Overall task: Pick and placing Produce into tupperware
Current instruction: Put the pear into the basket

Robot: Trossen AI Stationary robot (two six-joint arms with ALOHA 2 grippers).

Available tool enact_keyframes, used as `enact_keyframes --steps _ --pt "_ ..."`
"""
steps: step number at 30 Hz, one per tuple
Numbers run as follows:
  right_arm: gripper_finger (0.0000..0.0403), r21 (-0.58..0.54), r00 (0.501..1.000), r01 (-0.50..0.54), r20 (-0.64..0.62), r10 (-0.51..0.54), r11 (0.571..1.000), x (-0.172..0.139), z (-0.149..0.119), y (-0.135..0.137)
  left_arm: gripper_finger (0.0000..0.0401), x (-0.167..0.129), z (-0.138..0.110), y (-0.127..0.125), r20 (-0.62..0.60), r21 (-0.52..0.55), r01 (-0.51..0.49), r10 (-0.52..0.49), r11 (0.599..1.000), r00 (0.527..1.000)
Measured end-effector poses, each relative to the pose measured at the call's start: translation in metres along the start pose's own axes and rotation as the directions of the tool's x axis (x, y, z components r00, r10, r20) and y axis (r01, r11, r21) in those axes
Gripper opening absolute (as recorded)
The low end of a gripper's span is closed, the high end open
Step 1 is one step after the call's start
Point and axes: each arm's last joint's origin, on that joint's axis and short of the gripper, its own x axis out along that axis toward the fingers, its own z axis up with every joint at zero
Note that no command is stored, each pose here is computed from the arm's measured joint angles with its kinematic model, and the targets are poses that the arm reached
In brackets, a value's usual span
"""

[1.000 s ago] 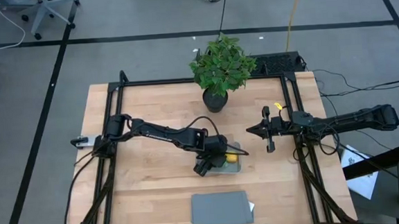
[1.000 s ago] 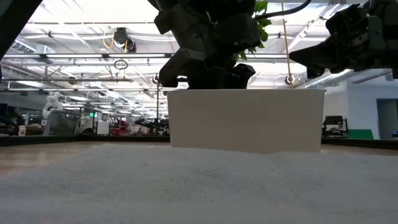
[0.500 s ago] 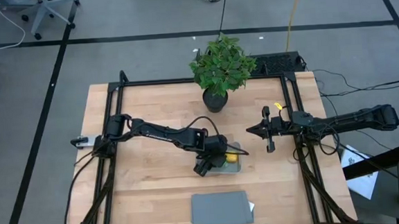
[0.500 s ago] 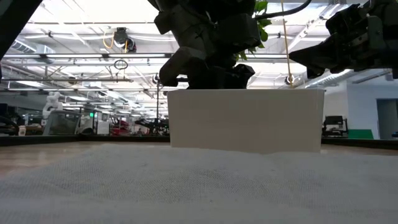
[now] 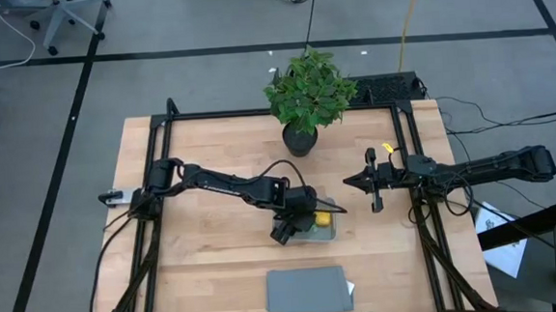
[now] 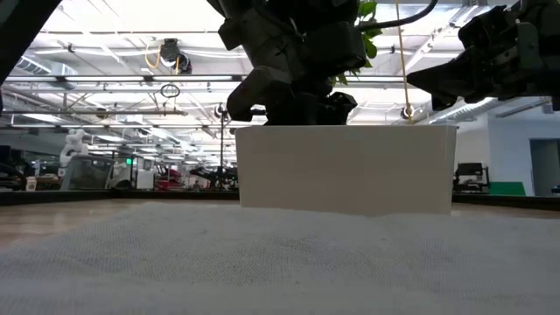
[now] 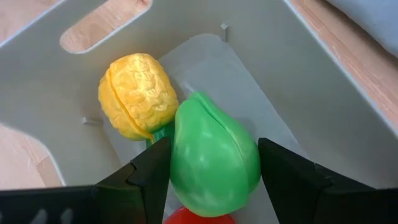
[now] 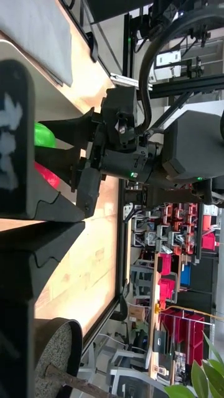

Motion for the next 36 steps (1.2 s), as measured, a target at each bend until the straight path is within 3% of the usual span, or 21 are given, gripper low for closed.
enact_keyframes --steps 36 --pt "0.0 -0.002 1.0 0.0 0.0 0.0 1.0 0.0 0.0 0.0 0.0214 -0.0003 -0.0038 -0.0046 -0.012 -0.008 0.09 -0.09 0.996 0.996"
